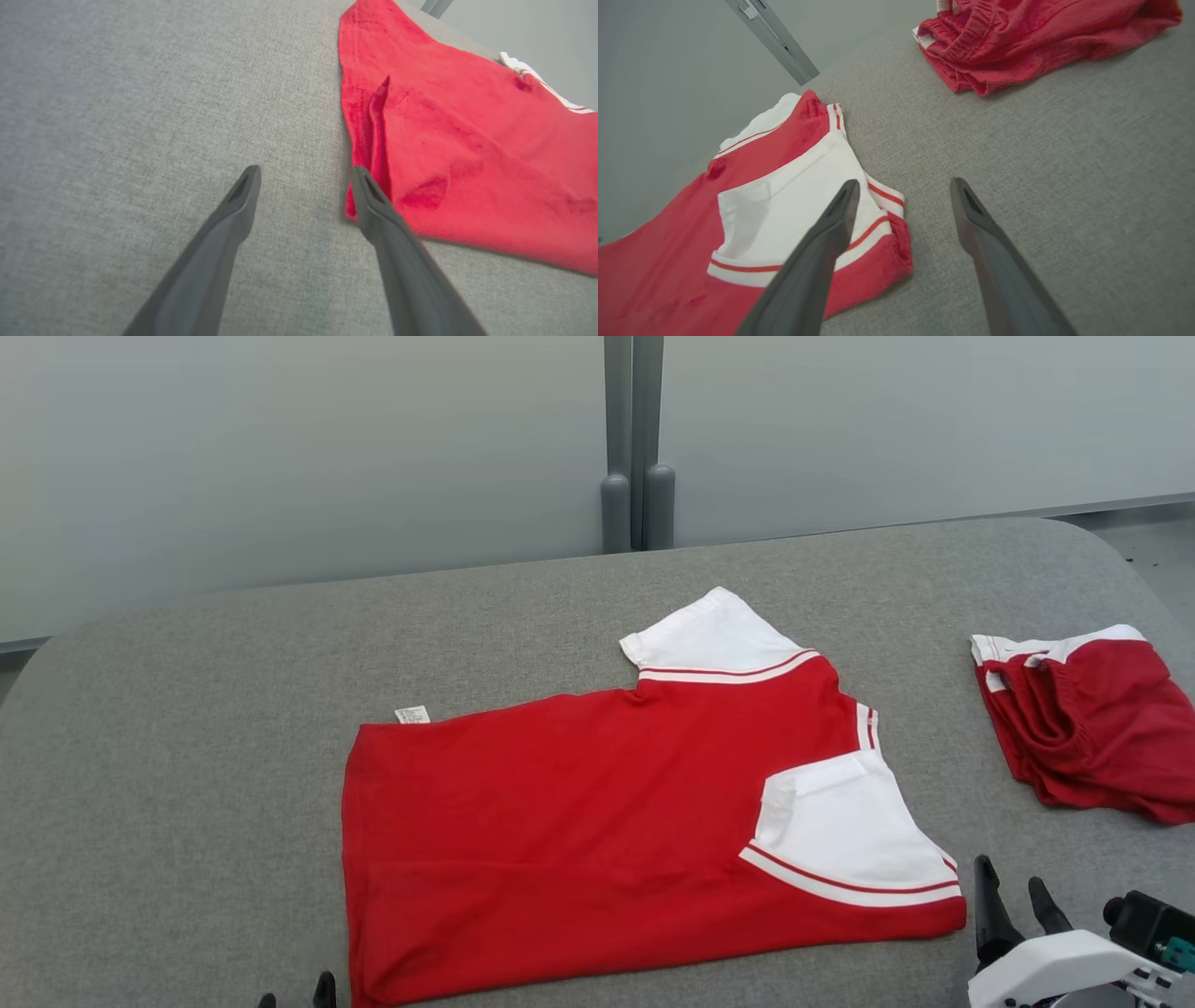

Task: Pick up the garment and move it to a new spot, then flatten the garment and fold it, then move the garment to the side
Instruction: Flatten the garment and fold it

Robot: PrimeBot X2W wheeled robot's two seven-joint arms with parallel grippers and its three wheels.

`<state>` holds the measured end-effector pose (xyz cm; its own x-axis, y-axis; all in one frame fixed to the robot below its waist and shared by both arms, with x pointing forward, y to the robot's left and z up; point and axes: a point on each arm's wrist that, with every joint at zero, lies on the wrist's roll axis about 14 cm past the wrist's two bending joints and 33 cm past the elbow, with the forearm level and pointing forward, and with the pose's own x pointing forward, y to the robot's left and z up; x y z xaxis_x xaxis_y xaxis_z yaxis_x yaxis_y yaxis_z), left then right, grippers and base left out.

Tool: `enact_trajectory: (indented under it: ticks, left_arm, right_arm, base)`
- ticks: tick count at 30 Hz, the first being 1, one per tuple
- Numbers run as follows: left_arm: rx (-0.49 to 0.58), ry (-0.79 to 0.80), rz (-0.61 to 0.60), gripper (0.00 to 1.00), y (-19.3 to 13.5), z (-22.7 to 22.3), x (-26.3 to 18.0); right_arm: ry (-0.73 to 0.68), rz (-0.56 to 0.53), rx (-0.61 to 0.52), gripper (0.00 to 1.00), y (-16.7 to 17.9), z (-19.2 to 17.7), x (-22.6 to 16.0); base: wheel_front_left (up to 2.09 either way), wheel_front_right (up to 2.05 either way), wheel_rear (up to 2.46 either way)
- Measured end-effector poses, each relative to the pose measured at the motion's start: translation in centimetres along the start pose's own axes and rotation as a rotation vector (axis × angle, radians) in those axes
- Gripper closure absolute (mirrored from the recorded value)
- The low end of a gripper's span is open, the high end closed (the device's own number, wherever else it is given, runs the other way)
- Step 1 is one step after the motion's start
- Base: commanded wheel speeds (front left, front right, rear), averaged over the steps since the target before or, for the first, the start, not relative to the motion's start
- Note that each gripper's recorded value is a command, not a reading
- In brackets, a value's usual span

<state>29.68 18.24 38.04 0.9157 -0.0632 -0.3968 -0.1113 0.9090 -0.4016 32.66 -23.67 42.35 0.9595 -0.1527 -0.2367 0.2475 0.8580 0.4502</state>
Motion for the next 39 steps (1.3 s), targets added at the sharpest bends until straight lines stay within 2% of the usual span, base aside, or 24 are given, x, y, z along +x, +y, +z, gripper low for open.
enact_trajectory:
  ticks: [9, 18, 25, 39]
  left_arm:
    - [0.119, -0.089, -0.125, 0.0, -3.8, 6.1, 3.0]
    - [0.249, -0.055, -0.185, 0.0, -7.3, 9.6, 8.3]
    - [0.302, 0.011, -0.129, 0.0, -6.6, 10.0, 12.9]
    - [0.398, 0.183, -0.12, 0.0, -5.5, 6.5, 18.1]
  right_arm:
    - [-0.085, 0.096, -0.089, 0.0, 3.1, 3.8, 0.5]
    - [-0.068, 0.219, -0.18, 0.0, 7.5, 4.7, 1.3]
    - [-0.05, 0.258, -0.212, 0.0, 8.8, 4.9, 2.8]
    - [0.011, 0.224, -0.225, 0.0, 7.3, 3.3, 5.1]
  base:
    - [0.0, 0.0, 0.0]
    - [0.0, 0.0, 0.0]
    - [0.0, 0.0, 0.0]
    - [0.0, 0.0, 0.0]
